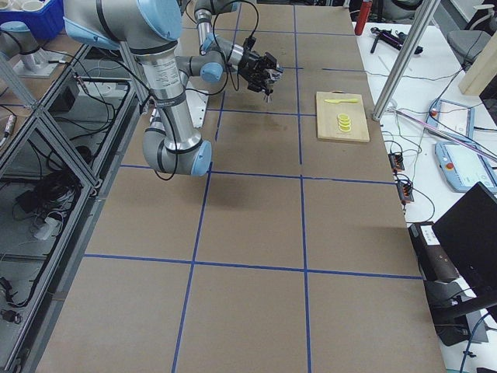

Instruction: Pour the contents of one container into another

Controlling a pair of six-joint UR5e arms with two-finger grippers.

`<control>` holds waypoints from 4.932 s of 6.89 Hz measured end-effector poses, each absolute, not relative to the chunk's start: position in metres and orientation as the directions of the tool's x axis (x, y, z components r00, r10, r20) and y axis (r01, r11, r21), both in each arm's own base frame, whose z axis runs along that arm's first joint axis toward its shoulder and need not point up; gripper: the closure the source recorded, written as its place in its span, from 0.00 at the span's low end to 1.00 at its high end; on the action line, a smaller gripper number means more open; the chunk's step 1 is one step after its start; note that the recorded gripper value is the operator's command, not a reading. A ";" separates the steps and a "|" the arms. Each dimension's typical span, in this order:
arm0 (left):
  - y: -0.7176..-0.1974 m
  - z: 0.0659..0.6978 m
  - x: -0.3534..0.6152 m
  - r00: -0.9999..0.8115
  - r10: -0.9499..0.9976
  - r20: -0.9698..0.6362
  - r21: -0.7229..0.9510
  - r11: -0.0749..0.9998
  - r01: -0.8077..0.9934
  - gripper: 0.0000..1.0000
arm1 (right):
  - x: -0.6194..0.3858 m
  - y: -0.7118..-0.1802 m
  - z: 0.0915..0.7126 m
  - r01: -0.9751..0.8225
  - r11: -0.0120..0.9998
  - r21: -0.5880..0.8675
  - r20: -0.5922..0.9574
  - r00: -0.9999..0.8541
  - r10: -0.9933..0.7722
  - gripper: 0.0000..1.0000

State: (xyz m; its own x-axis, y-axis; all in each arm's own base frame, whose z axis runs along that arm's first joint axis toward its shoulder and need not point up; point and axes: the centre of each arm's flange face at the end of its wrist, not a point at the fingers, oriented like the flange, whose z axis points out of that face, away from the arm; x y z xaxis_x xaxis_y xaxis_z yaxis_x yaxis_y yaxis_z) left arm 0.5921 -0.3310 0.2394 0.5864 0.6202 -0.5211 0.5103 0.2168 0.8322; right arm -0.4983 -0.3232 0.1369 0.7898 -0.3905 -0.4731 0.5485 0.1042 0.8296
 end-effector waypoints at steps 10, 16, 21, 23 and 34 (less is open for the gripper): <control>-0.320 0.277 0.522 0.602 0.571 -0.558 0.804 0.190 0.564 1.00 | -0.414 -0.293 0.300 -0.501 0.341 0.796 0.581 0.790 -0.194 1.00; -0.301 0.477 0.363 0.680 0.369 -0.634 0.764 0.162 0.625 1.00 | -0.368 -0.285 0.377 -0.492 0.349 0.798 0.574 0.797 -0.188 1.00; -0.270 0.562 0.323 0.608 0.262 -0.750 0.659 0.218 0.720 1.00 | -0.369 -0.284 0.369 -0.506 0.348 0.789 0.589 0.785 -0.193 1.00; -0.265 0.573 0.332 0.663 0.260 -0.702 0.712 0.236 0.661 1.00 | -0.369 -0.284 0.366 -0.513 0.348 0.785 0.595 0.780 -0.194 1.00; -0.230 0.560 0.390 0.666 0.248 -0.703 0.711 0.263 0.652 1.00 | -0.371 -0.283 0.364 -0.517 0.349 0.782 0.601 0.775 -0.197 1.00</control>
State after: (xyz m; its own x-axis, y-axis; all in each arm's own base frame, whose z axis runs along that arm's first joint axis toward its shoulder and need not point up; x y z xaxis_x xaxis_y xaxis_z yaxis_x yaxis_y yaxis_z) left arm 0.3902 -0.2303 0.5600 0.6664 0.2483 -0.7030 0.6522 0.2628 0.7110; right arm -0.3705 -0.2829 0.3635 0.7749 -0.1967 0.6007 -0.5174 0.3485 0.7816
